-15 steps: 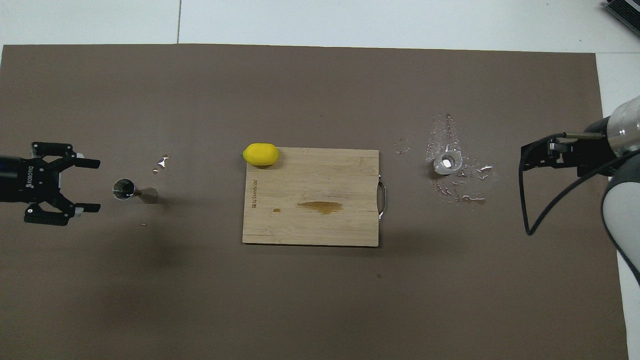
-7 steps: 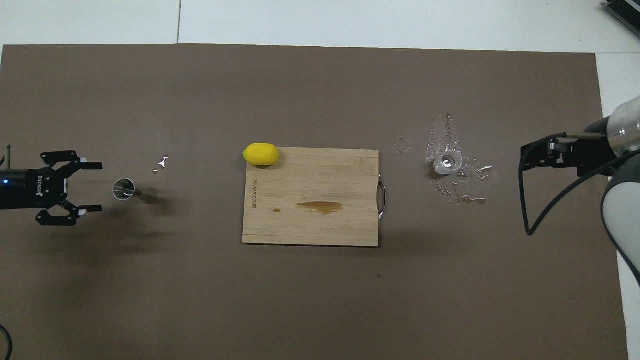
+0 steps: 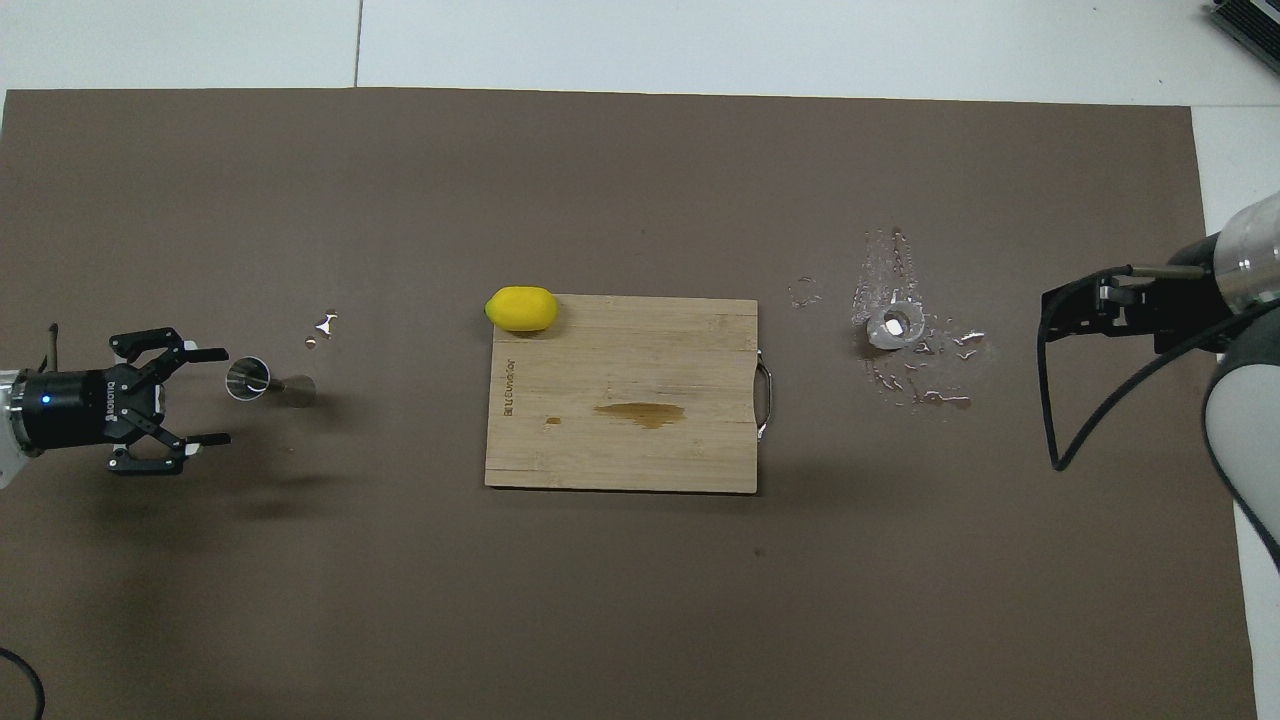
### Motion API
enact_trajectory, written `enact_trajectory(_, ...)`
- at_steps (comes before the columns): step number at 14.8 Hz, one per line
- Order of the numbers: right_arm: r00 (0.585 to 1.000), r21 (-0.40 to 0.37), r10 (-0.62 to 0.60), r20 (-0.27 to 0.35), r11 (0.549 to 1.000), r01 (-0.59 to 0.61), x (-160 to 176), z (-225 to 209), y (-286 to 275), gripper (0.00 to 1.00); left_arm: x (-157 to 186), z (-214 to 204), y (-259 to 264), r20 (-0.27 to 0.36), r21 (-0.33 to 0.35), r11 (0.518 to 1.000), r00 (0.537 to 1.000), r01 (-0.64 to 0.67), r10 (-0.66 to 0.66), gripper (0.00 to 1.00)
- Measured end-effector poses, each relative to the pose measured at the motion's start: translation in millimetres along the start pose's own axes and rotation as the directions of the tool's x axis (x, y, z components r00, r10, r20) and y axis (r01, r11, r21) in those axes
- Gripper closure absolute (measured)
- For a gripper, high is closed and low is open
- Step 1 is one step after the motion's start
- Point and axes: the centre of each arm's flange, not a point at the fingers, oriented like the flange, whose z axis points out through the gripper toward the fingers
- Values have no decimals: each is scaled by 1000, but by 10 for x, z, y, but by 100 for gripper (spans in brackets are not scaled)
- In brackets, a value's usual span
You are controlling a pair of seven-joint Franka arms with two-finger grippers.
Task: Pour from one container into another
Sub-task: 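Open the left gripper and position it around the metal cup, then close the left gripper on the metal cup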
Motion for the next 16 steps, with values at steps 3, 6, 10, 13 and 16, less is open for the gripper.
enact_trajectory(3,1000,0,0,0,1000,0,0,0,0,0,-90,45,23,-22,6,999,999,-33,33,0)
enact_trajectory(6,1000,0,0,0,1000,0,0,0,0,0,-154,84,73,-45,21,999,998,-33,34,0)
enact_trajectory(10,1000,0,0,0,1000,0,0,0,0,0,-161,51,38,-58,72,997,998,-28,32,0)
enact_trajectory(13,1000,0,0,0,1000,0,0,0,0,0,-147,56,-17,-63,115,993,997,-27,35,0)
enact_trajectory(16,1000,0,0,0,1000,0,0,0,0,0,-140,112,-57,-60,133,991,998,-26,35,0)
